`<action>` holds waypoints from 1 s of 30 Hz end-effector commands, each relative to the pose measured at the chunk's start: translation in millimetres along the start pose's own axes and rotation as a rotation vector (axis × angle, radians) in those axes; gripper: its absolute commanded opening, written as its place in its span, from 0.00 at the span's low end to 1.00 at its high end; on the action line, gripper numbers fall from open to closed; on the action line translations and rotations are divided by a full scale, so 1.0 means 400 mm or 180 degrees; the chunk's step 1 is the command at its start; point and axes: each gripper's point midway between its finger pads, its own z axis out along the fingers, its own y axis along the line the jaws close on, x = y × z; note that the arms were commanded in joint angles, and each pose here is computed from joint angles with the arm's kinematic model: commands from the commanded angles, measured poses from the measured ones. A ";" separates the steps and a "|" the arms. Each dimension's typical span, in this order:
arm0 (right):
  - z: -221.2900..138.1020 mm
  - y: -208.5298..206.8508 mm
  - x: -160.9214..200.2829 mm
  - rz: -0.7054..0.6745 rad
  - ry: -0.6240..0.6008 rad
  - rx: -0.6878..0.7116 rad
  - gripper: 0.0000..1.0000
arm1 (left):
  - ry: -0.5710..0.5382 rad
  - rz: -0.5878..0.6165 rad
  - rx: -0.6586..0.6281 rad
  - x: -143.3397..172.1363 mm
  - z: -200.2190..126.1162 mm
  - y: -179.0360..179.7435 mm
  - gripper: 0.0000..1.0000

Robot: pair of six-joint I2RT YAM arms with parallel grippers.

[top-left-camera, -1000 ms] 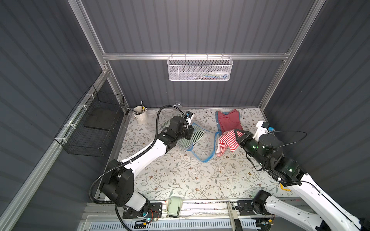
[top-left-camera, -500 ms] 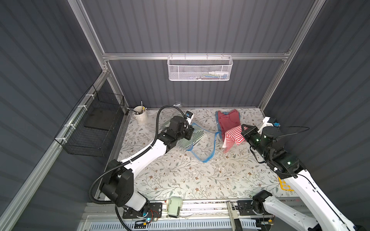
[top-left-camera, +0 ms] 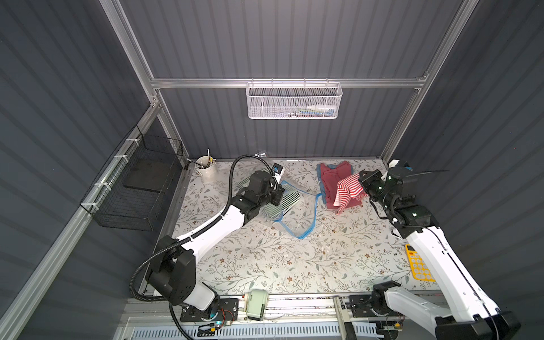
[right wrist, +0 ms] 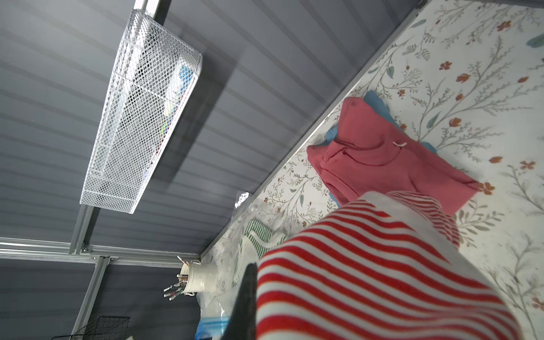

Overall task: Take the tank top out of the vacuum bag
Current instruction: Place the tank top on the tank top.

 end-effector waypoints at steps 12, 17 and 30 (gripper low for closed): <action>0.206 0.047 -0.117 0.0170 -0.0312 -0.0438 0.00 | -0.0007 0.0152 -0.0143 -0.017 -0.008 0.020 0.00; 0.274 0.035 -0.132 0.0309 -0.0276 -0.0502 0.00 | 0.0045 0.0178 -0.0154 -0.006 0.004 0.021 0.00; 0.424 0.052 -0.210 0.0434 -0.0445 -0.0586 0.00 | 0.0100 0.0206 -0.0176 0.007 0.018 0.026 0.00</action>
